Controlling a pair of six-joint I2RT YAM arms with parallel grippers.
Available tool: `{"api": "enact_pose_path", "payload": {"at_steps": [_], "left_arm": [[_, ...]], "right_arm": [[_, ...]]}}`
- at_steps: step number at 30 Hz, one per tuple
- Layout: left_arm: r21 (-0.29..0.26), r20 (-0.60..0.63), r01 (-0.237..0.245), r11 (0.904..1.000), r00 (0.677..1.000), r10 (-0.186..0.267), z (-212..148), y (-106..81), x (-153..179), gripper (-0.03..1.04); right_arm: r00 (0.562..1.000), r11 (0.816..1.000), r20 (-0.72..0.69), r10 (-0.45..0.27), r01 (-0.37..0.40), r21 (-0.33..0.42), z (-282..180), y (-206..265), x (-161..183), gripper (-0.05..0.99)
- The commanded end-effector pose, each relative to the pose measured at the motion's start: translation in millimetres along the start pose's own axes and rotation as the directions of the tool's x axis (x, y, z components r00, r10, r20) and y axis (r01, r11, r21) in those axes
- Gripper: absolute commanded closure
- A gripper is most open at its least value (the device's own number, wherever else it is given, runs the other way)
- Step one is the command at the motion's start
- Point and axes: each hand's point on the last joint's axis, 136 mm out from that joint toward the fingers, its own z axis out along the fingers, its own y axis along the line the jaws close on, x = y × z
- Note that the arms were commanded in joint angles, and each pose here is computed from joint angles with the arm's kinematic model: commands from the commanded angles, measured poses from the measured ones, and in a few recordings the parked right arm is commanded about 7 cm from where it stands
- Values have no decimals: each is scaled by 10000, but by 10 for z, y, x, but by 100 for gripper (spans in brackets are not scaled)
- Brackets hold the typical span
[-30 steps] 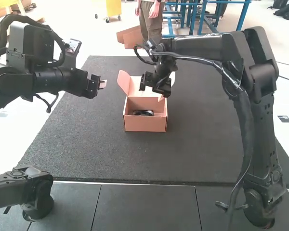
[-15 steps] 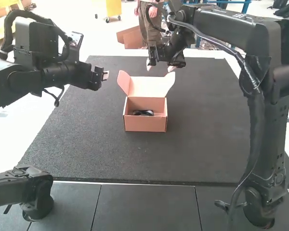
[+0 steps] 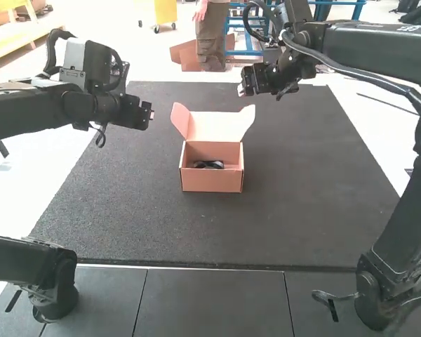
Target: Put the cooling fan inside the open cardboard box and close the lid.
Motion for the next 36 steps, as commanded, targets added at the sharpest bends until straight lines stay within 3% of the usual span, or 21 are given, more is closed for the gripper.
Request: {"api": "enact_pose_path", "payload": {"at_steps": [1,5,10,17,20,36], "left_arm": [[-527,260,397,9978,9989,-384,80,123,-187,4],[-570,45,542,9969,9985,-540,274,95,-208,4],[-607,-273,713,9956,9970,-731,548,52,-196,4],[-739,-346,831,9938,9957,-858,838,18,-278,4],[-907,-414,849,9922,9952,-890,949,35,-280,4],[-2114,-776,790,9742,9922,-973,1469,227,-229,4]], "right_arm": [[9995,9997,259,-192,187,185,-98,-39,51,4],[9990,9991,334,-285,274,309,-139,-63,159,4],[9916,9897,670,-1103,1034,989,-168,-177,237,4],[9829,9819,1099,-1476,1324,1351,-185,-234,347,4],[9708,9658,1139,-2113,1894,1769,-177,-310,411,4],[9606,9628,2007,-1923,1452,2278,-219,-633,279,4]]}}
